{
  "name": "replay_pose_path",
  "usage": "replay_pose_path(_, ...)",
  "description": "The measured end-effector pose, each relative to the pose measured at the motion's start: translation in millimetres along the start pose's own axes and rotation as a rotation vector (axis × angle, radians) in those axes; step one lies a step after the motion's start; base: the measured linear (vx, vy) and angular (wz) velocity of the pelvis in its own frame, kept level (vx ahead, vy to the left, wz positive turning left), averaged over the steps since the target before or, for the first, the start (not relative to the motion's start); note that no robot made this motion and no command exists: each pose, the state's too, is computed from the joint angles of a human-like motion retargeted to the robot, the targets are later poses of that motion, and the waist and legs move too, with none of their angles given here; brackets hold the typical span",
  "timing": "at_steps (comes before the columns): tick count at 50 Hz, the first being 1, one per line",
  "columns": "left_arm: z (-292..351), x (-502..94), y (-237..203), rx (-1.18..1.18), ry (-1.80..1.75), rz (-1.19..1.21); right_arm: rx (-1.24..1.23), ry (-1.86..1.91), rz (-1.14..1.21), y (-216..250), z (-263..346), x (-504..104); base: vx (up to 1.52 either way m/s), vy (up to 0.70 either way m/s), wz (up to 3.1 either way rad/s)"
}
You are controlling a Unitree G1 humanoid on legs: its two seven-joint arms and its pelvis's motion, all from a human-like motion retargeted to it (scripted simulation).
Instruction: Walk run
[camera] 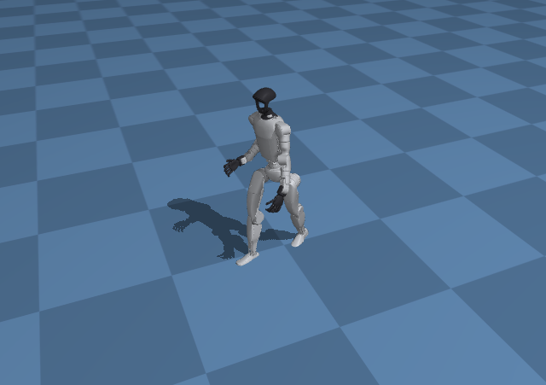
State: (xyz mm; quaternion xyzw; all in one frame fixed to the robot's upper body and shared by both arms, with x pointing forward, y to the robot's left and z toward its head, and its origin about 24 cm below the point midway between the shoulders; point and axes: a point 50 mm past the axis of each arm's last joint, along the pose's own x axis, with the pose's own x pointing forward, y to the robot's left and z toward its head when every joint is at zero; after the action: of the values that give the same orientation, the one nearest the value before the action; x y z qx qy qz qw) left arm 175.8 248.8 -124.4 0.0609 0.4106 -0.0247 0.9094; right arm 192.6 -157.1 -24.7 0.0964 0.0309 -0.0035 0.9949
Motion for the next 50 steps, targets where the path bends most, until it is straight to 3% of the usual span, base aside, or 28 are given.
replay_pose_path(7, -132, -59, -44, 0.03, 0.537, -0.149, 0.016, 0.036, -0.001, 0, -7, -6, 0.87, -0.51, 0.15)
replay_pose_path(12, -191, -110, -84, -0.034, 0.752, -0.206, -0.011, -0.007, 0.037, 1, 4, 8, 0.77, -0.43, -0.43)
replay_pose_path(19, -227, -162, -136, -0.128, 0.877, -0.368, -0.076, -0.136, 0.044, 0, 32, 31, 0.73, -0.33, -0.51)
replay_pose_path(29, -241, -195, -163, -0.219, 1.023, -0.444, -0.05, -0.203, 0.034, -5, 47, 41, 0.72, -0.23, -0.72)
replay_pose_path(34, -239, -188, -153, -0.23, 1.008, -0.416, -0.024, -0.155, 0.033, 1, 32, 33, 1.03, -0.11, -0.54)
replay_pose_path(40, -222, -153, -111, -0.168, 0.944, -0.307, 0.05, -0.008, 0.004, 6, -3, 5, 1.03, -0.06, 0.03)
replay_pose_path(50, -92, -35, -15, -0.078, 0.374, 0.002, 0.029, -0.001, 0.072, 8, -3, 6, 0.81, -0.05, 0.02)
